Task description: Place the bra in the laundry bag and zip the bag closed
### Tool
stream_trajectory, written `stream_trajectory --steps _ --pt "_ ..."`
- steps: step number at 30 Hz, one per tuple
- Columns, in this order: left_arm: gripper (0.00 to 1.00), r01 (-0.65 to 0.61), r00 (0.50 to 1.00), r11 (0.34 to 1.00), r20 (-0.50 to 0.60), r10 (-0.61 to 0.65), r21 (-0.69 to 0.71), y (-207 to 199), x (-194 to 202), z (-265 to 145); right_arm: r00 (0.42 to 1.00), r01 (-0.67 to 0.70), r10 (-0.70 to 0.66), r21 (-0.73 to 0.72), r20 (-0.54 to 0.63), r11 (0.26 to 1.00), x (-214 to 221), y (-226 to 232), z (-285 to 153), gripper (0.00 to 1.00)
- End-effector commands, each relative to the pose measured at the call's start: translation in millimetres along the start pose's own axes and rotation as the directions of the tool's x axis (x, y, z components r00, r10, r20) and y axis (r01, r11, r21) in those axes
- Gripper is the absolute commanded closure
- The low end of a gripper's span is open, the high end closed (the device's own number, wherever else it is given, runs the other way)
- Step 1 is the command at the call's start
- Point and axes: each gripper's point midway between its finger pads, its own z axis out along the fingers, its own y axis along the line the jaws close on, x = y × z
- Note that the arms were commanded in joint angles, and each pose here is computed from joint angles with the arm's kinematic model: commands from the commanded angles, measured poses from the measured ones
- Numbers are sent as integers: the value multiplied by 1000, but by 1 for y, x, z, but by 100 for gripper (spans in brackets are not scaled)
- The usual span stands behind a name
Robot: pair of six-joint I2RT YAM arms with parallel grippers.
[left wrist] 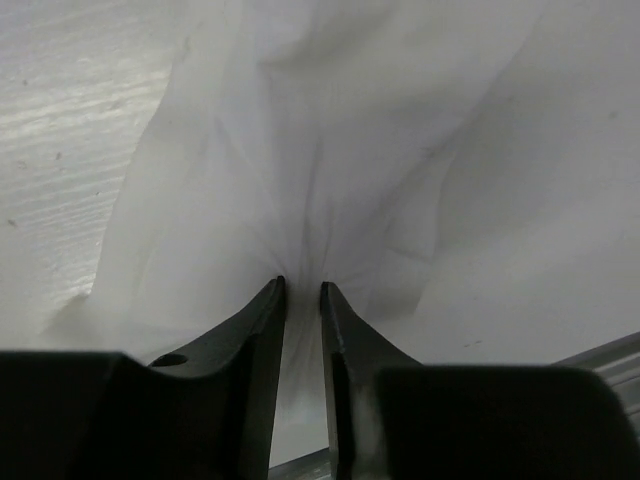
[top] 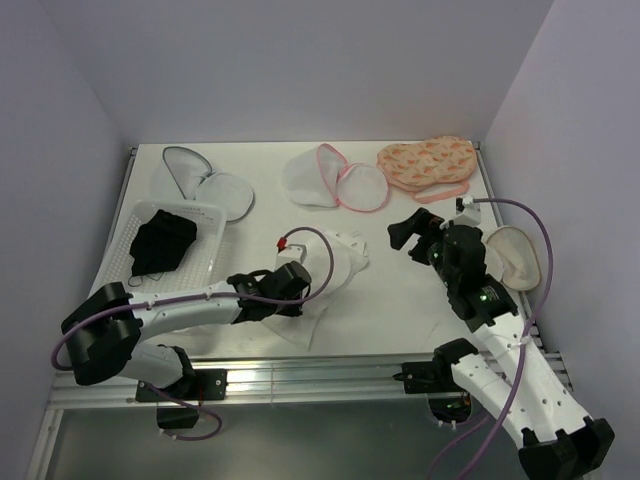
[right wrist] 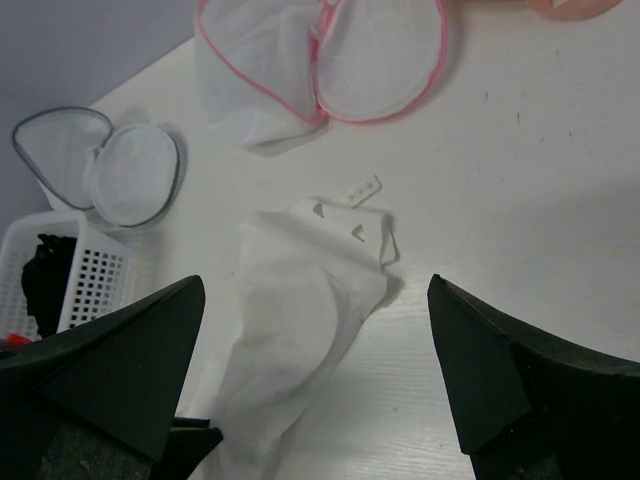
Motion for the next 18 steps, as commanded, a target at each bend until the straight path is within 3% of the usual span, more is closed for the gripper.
stream_trajectory --steps 1,7,14,18 --pt "71 60 992 988 104 -76 144 -50 -43 -5 1000 22 -22 -1 -8 1000 8 -4 14 0" --pt "49 47 993 988 99 -62 148 -62 -46 -5 995 74 -72 26 -66 997 32 -17 44 0" --pt "44 117 982 982 127 -137 150 -55 -52 -21 981 166 -170 -46 -93 985 38 -3 85 1" --pt "43 153 976 986 146 -162 72 -44 -54 -14 973 173 -185 -90 -140 981 51 5 110 3"
